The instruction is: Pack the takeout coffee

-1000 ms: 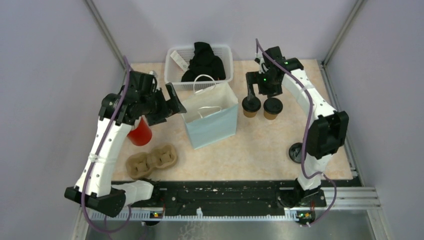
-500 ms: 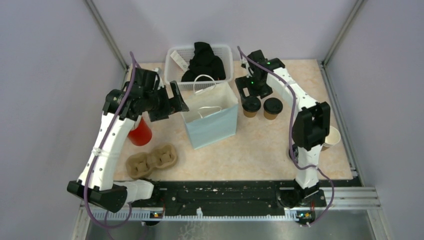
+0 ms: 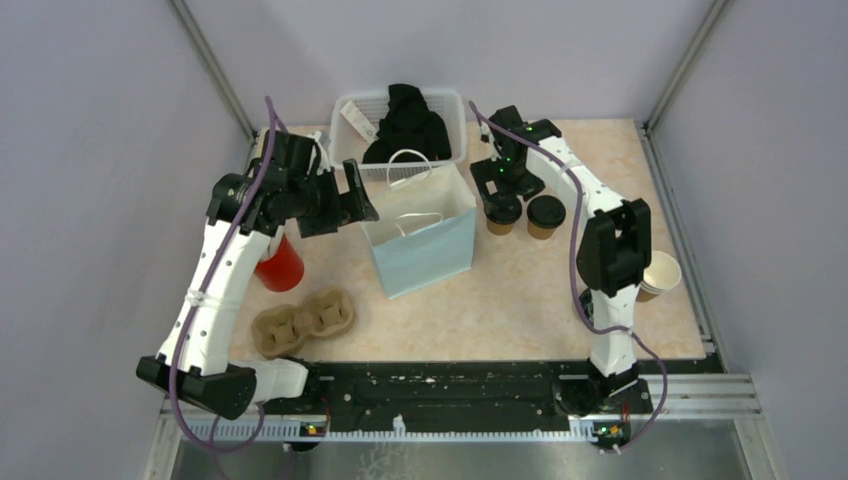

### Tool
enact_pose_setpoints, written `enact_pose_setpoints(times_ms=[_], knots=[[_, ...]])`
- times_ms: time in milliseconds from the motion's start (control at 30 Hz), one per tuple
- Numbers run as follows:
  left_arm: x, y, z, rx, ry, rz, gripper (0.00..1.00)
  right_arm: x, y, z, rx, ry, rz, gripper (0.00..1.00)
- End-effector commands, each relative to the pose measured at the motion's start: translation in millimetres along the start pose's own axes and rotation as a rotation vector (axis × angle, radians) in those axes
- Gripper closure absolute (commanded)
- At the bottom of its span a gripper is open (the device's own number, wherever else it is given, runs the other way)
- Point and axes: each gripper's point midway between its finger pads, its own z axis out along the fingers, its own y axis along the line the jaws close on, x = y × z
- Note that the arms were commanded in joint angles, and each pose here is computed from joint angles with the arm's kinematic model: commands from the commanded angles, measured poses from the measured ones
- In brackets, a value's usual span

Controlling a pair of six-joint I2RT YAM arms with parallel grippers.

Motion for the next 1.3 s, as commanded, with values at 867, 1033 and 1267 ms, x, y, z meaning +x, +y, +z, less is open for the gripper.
enact_pose_setpoints(times_ms=[867, 1033, 1267], knots=[[-10.7, -2.1, -2.5, 0.001, -0.028, 0.033, 0.02, -16.3, 2.9, 5.2, 0.007, -0.024, -0.022, 0.24], [-10.6, 3.2, -3.7, -0.034, -0.027, 0.015, 0.02, -18.9, 3.2, 1.3, 0.006, -0.035, -0.018, 0.29], [-3.7, 17.1, -2.8, -0.117, 0.004, -0.028, 0.05, -32.7, 3.7, -36.0, -0.006, -0.124, 0.014, 0.29]])
